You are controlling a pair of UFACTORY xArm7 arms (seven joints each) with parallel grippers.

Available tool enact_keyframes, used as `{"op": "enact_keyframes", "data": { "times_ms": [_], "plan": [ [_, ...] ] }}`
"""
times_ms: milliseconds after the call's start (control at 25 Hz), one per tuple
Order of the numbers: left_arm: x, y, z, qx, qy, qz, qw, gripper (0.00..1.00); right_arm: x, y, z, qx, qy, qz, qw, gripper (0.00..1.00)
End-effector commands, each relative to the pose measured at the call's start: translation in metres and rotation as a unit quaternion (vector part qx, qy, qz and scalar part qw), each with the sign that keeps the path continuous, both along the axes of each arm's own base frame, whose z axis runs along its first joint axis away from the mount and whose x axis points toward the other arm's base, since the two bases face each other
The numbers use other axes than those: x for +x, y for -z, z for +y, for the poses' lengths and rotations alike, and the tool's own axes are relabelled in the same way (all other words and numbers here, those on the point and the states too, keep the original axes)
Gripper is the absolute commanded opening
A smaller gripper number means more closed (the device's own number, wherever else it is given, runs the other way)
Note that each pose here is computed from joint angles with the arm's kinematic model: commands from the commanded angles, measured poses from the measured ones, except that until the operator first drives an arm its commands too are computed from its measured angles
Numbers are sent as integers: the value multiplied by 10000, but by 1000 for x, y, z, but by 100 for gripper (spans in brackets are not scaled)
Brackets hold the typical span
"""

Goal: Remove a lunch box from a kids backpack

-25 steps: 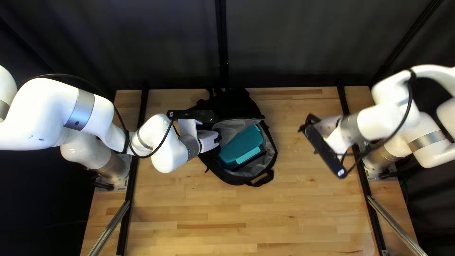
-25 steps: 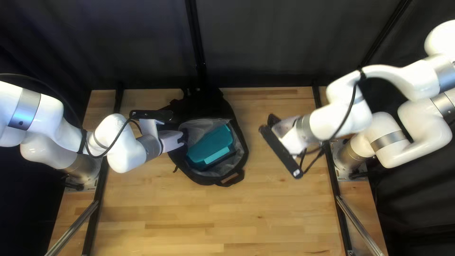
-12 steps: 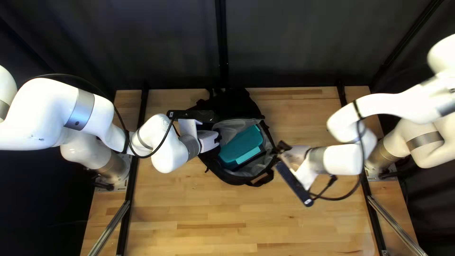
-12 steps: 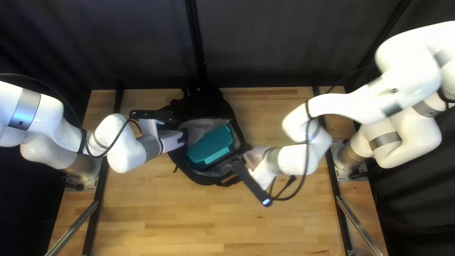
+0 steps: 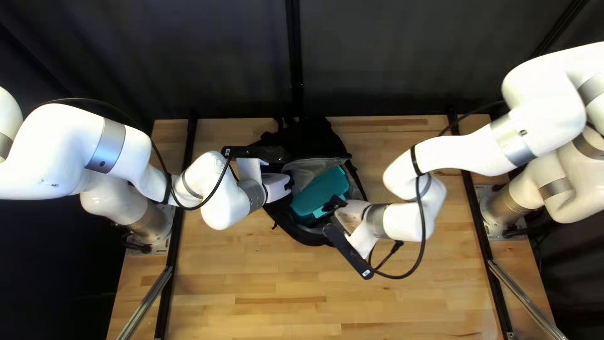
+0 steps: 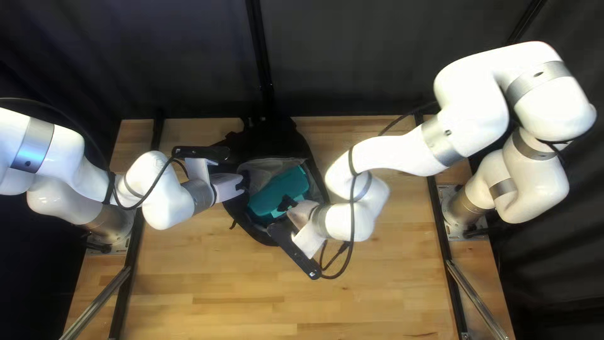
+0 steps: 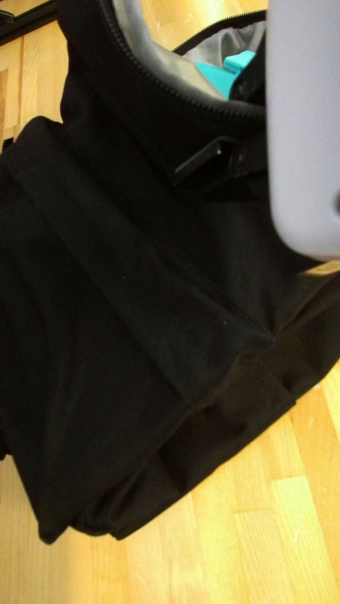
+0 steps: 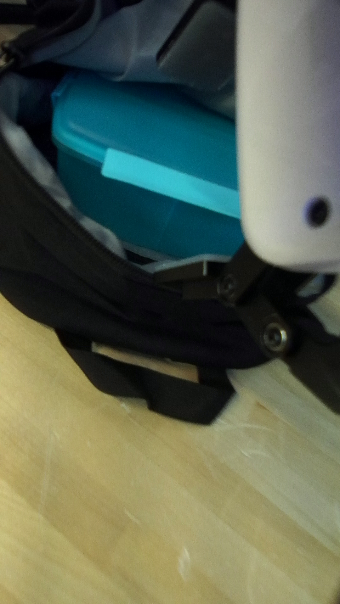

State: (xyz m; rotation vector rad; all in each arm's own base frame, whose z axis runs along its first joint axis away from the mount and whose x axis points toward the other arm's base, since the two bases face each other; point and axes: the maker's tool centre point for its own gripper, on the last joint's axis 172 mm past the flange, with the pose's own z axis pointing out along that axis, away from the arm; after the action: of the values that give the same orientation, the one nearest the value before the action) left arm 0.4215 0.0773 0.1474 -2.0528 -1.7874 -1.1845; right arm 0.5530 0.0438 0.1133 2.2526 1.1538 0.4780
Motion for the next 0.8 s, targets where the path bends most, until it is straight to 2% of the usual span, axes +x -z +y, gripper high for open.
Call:
{"op": "enact_keyframes", "data": {
  "times_ms": [40, 440, 800],
  "plan": [
    [0, 0, 0, 0, 0, 0, 10000, 0, 6, 3, -15, -117, -86, 51, 9999, 100],
    [0, 0, 0, 0, 0, 0, 10000, 0, -12, 9, -41, -170, 32, 198, 9997, 100],
    [0, 0, 0, 0, 0, 0, 10000, 0, -6, 5, -54, -176, 3, 210, 9996, 100]
  ]
}}
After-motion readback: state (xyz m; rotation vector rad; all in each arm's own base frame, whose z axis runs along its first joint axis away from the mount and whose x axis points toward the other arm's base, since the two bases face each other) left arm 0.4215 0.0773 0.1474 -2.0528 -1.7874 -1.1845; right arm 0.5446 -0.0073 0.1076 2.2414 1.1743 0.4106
